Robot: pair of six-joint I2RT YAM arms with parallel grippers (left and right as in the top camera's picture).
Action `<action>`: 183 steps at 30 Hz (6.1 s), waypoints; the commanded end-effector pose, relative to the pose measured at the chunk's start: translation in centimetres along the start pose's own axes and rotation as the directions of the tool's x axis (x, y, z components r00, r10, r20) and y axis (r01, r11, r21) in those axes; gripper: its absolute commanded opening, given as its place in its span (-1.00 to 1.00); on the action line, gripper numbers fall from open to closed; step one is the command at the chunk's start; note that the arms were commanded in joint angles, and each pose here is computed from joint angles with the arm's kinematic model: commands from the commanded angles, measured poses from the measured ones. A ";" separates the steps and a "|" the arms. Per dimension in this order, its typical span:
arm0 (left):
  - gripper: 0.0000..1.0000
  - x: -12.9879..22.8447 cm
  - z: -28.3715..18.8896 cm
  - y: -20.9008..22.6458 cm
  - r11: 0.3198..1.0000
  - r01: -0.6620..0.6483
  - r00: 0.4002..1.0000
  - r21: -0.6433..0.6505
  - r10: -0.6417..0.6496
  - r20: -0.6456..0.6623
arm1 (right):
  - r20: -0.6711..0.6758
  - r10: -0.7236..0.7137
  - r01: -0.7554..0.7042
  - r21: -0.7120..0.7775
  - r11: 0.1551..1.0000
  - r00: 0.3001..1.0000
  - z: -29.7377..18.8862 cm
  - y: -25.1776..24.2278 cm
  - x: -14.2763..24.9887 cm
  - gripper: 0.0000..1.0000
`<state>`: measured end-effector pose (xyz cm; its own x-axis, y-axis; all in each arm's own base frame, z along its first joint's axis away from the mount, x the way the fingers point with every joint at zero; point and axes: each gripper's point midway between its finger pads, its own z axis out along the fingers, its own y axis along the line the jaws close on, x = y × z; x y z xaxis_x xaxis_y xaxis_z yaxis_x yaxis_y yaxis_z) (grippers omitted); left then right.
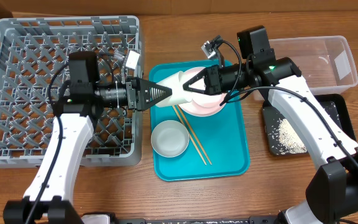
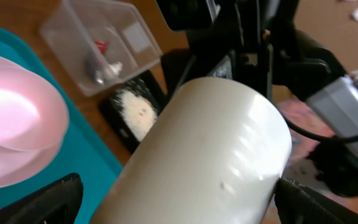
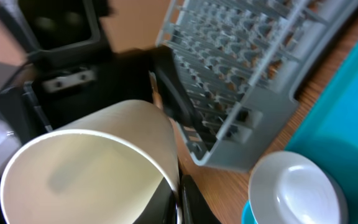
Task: Sort waste into correct bins and load items into the dishwasher
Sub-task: 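Hand the white cup from the right gripper to the left gripper, then lower the cup upside down into the dish rack with the left gripper, then open the left gripper and lift it out of the rack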
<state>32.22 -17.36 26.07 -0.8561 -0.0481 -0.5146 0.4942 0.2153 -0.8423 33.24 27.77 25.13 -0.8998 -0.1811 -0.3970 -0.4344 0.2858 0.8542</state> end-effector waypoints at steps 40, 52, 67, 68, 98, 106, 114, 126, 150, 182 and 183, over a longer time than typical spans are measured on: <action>0.86 -1.7 1.3 -3.2 0.988 0.030 0.999 0.153 -0.024 -0.046 | 0.076 -0.115 0.118 -0.042 0.992 0.991 0.5 2.7 -2.7 -0.93; 0.29 -2.8 1.4 -3.0 0.992 -0.001 1.000 0.125 0.001 -0.007 | 0.079 -0.113 0.116 -0.034 0.993 0.990 0.4 2.6 -2.8 -0.93; -0.38 -5.5 0.5 1.7 0.986 -0.091 0.982 -0.138 0.111 0.152 | 0.119 0.040 -0.070 0.257 0.964 0.992 -0.8 -3.6 -2.1 -0.74; -0.50 -5.6 0.1 2.3 0.982 -0.085 0.980 -0.170 0.113 0.162 | 0.128 0.059 -0.094 0.297 0.950 0.990 -1.3 -4.5 -1.9 -0.74; -0.92 5.3 -24.8 10.1 0.023 0.422 0.901 -0.906 -0.119 0.416 | 0.173 0.166 -0.236 0.808 0.539 0.971 -14.6 -8.9 5.8 -0.92; -0.92 6.8 -24.5 13.1 -0.017 0.413 0.883 -0.911 -0.239 0.404 | 0.172 0.166 -0.236 0.809 0.539 0.971 -14.6 -8.9 5.8 -0.92; -0.73 8.2 -23.9 17.5 -0.047 0.400 0.849 -0.915 -0.358 0.389 | 0.172 0.166 -0.236 0.809 0.539 0.971 -14.6 -8.9 5.8 -0.92; 0.53 8.3 -23.7 20.1 -0.052 0.396 0.840 -0.917 -0.382 0.384 | 0.170 0.169 -0.235 0.809 0.539 0.971 -14.6 -8.9 5.9 -0.91; 0.06 4.4 -20.4 12.8 0.228 0.406 0.899 -0.885 -0.272 0.343 | 0.169 0.171 -0.236 0.809 0.538 0.971 -14.6 -8.9 6.0 -0.74; -0.33 6.9 -23.5 17.6 -0.066 0.308 0.883 -0.949 -0.351 0.311 | 0.168 0.173 -0.236 0.809 0.538 0.970 -14.6 -8.9 6.0 -0.73; -0.31 6.5 -23.6 17.4 -0.069 0.308 0.887 -0.949 -0.341 0.313 | 0.169 0.173 -0.236 0.810 0.537 0.970 -14.6 -8.9 6.0 -0.73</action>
<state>31.23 7.90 11.80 -0.8851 -0.4146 -0.2113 -0.4247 0.9053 0.0026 32.08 10.58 19.44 -0.9615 0.0294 -0.2734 -0.0515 0.9574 0.2840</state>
